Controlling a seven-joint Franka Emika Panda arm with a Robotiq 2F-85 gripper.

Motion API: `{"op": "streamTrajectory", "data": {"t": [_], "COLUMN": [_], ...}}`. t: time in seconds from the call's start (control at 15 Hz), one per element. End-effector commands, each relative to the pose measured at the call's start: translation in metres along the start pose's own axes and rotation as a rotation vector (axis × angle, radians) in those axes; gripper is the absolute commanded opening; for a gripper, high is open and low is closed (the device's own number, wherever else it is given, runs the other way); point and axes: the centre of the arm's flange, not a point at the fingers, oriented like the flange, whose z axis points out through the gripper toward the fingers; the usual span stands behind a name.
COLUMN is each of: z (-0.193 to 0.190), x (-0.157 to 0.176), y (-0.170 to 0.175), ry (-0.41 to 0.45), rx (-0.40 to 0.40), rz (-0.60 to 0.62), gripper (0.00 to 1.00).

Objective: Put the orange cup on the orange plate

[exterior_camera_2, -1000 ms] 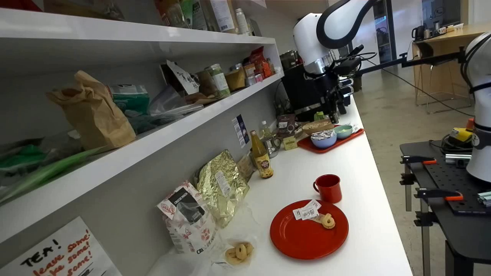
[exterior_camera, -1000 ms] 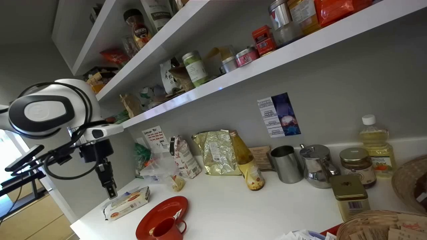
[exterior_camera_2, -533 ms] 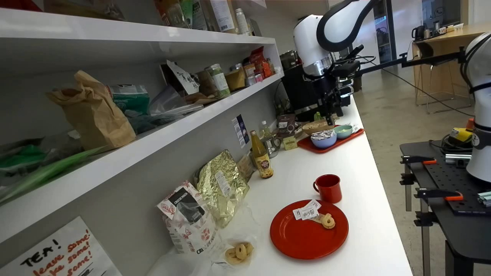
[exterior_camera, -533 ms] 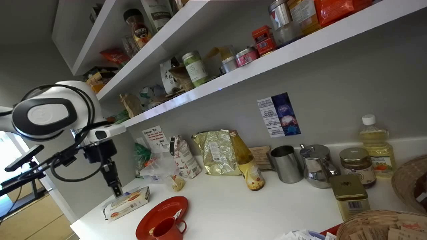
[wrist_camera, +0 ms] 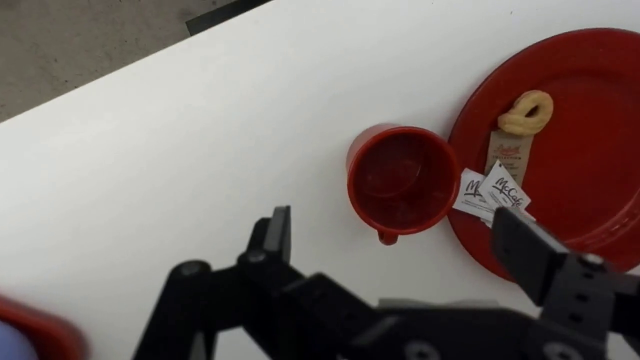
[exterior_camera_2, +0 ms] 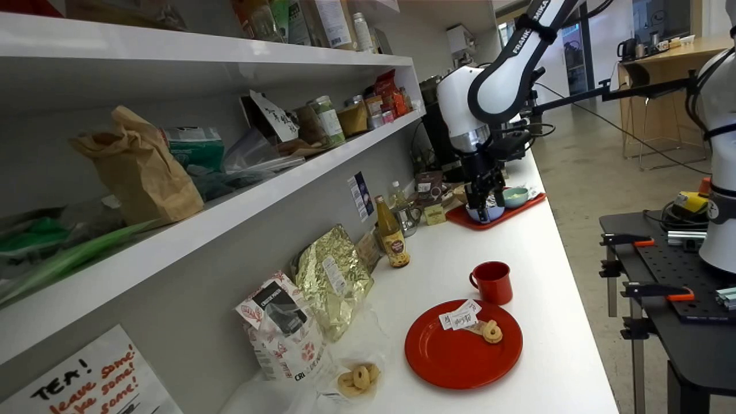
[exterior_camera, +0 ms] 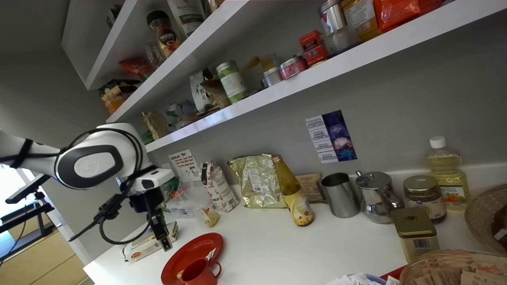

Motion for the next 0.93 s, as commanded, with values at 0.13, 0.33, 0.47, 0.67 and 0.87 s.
{"op": "streamTrajectory", "data": {"t": [0.13, 0.33, 0.47, 0.67, 0.87], "z": [0.065, 0.081, 0.085, 0.088, 0.098], "x": [0.026, 0.028, 0.032, 0.041, 0.046], "y": [-0.01, -0.015, -0.017, -0.021, -0.027], "ry": [-0.068, -0.095, -0.108, -0.117, -0.135], "rx": [0.011, 0.017, 0.022, 0.028, 0.033], "rz": [0.05, 0.067, 0.074, 0.082, 0.09], "gripper": [1.0, 1.0, 1.0, 1.0, 1.0]}}
